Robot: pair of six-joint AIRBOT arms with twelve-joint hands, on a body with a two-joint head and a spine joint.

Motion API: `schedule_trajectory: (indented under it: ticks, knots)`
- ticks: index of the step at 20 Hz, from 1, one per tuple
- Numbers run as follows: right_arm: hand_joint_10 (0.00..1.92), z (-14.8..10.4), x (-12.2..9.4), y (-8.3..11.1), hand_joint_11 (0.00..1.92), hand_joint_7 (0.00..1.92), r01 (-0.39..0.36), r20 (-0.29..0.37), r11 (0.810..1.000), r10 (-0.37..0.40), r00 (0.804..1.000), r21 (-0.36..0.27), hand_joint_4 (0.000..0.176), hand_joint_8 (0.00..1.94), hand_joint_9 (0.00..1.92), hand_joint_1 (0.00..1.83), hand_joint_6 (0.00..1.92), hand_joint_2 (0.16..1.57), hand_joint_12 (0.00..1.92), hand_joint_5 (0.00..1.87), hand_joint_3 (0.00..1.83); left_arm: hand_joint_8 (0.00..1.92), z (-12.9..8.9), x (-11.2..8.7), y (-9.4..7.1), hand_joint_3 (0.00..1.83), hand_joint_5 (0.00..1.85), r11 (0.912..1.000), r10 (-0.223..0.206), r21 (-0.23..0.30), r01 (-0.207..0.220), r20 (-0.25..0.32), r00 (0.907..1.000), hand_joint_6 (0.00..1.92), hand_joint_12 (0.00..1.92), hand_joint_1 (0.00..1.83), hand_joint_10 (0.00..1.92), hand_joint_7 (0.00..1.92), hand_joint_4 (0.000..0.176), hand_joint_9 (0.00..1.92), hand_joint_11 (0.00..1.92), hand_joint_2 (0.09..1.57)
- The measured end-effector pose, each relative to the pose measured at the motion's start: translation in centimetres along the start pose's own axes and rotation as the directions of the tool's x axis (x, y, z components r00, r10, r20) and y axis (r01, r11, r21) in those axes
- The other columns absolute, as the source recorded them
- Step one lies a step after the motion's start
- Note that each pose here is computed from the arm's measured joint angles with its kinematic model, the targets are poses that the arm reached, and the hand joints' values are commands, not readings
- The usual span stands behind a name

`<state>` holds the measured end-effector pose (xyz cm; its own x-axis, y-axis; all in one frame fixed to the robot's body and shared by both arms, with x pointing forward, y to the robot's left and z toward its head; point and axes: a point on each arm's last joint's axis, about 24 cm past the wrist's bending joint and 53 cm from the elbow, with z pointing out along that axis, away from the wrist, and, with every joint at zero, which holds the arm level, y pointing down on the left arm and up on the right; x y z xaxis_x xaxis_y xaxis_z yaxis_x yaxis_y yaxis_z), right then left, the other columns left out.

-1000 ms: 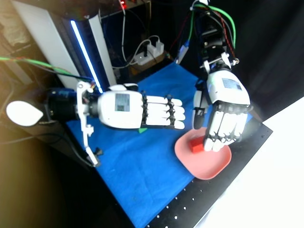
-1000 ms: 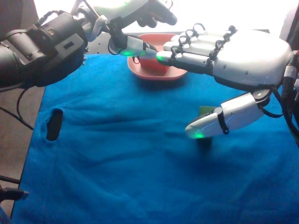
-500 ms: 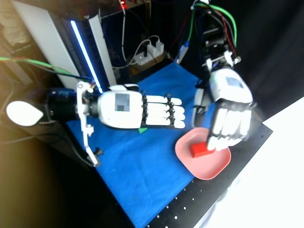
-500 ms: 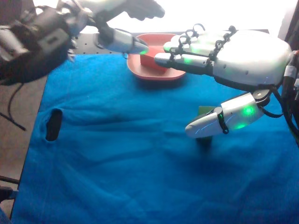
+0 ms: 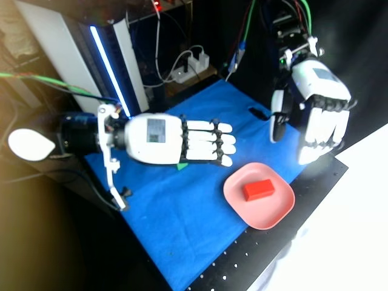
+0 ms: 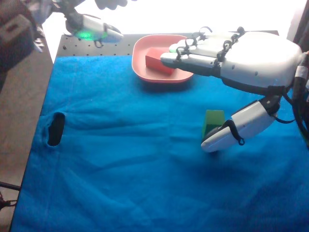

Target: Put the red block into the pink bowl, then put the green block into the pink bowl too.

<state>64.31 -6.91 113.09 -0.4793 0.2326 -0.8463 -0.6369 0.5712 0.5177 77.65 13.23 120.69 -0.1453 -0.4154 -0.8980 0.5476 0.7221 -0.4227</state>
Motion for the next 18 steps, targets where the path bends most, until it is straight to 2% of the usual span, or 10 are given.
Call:
schedule_trajectory:
  ticks: [1,4,5,6,8,10,11,13,15,18]
  knots:
    - [0.01,-0.3,-0.2,0.0,0.0,0.04,0.001,0.002,1.0,-0.001,1.0,0.002,0.044,0.0,0.1,0.39,0.0,0.72,0.6,0.0,0.0,0.0,-0.3,-0.5,0.4,0.0,0.78,0.9999,0.012,-0.01,-0.012,0.007,0.9999,0.0,0.86,1.21,0.0,0.96,0.0,1.01,0.72,0.96]
    - [0.01,-0.4,-0.3,0.0,0.0,0.11,0.002,0.004,1.0,-0.002,1.0,0.003,0.072,0.01,0.14,0.37,0.0,0.74,0.67,0.0,0.01,0.0,-0.5,-0.7,0.7,0.0,0.78,0.9997,0.019,-0.017,-0.019,0.007,0.9998,0.0,0.93,1.2,0.01,0.96,0.0,1.01,0.66,0.95]
    - [0.01,-0.4,-0.3,0.0,0.0,0.11,0.002,0.003,1.0,-0.002,1.0,0.003,0.05,0.0,0.16,0.36,0.0,0.76,0.77,0.0,0.0,0.0,-0.5,-0.6,0.5,0.0,0.78,0.9997,0.019,-0.016,-0.019,0.004,0.9998,0.0,0.93,1.2,0.0,0.96,0.0,1.0,0.65,0.96]
    - [0.01,-0.5,-0.1,0.0,0.0,0.1,-0.002,-0.001,1.0,0.002,1.0,0.003,0.04,0.0,0.19,0.36,0.0,0.78,0.9,0.0,0.0,0.0,-0.4,-0.4,0.3,0.0,0.77,0.9998,0.016,-0.012,-0.016,0.0,0.9999,0.0,0.96,1.19,0.0,0.96,0.0,1.0,0.63,0.96]
    - [0.0,-0.8,0.2,-0.2,0.03,0.12,0.0,-0.01,1.0,0.0,1.0,0.009,0.038,0.0,0.24,0.32,0.0,0.78,1.06,0.0,0.0,0.01,-0.5,-0.1,0.4,0.0,0.81,0.9998,0.017,-0.012,-0.017,-0.005,0.9998,0.01,0.97,1.15,0.01,0.99,0.0,1.03,0.69,0.94]
    - [0.01,-1.1,0.6,-0.6,0.05,0.14,0.0,-0.02,1.0,0.0,1.0,0.022,0.029,0.01,0.27,0.32,0.0,0.77,1.09,0.0,0.0,0.0,-0.7,0.2,0.6,0.0,0.83,0.9997,0.017,-0.017,-0.018,-0.012,0.9998,0.01,0.98,1.13,0.01,0.99,0.0,1.04,0.72,0.94]
    - [0.0,-1.2,0.8,-0.8,0.01,0.14,-0.001,-0.025,1.0,0.002,1.0,0.026,0.036,0.0,0.25,0.39,0.0,0.77,1.13,0.0,0.0,0.0,-0.7,0.4,0.7,0.0,0.81,0.9996,0.017,-0.023,-0.018,-0.019,0.9997,0.0,0.98,1.15,0.01,0.99,0.0,1.05,0.72,0.94]
    - [0.01,-1.3,1.1,-0.9,0.09,0.2,-0.001,-0.03,1.0,0.002,1.0,0.029,0.001,0.0,0.33,0.34,0.0,0.78,1.16,0.0,0.0,0.0,-1.1,0.0,0.6,0.0,0.8,0.9996,0.022,-0.02,-0.022,-0.016,0.9996,0.0,0.99,1.14,0.0,0.98,0.0,1.01,0.67,0.95]
    - [0.02,-1.4,1.4,-1.1,0.15,0.24,-0.002,-0.038,0.999,0.004,0.999,0.035,0.006,0.01,0.37,0.36,0.0,0.8,1.19,0.0,0.01,0.0,-1.3,-0.3,0.5,0.0,0.77,0.9992,0.037,-0.015,-0.037,-0.009,0.9993,0.0,0.99,1.09,0.0,0.97,0.0,0.98,0.67,0.96]
    - [0.03,-1.0,2.3,-1.3,0.38,0.37,-0.011,-0.055,0.999,0.013,0.998,0.039,0.0,0.01,0.53,0.42,0.01,0.82,1.05,0.15,0.0,0.0,-1.8,-0.9,0.2,0.01,0.73,0.999,0.045,-0.008,-0.045,0.002,0.999,0.0,0.98,1.07,0.0,0.92,0.0,0.96,0.65,0.96]
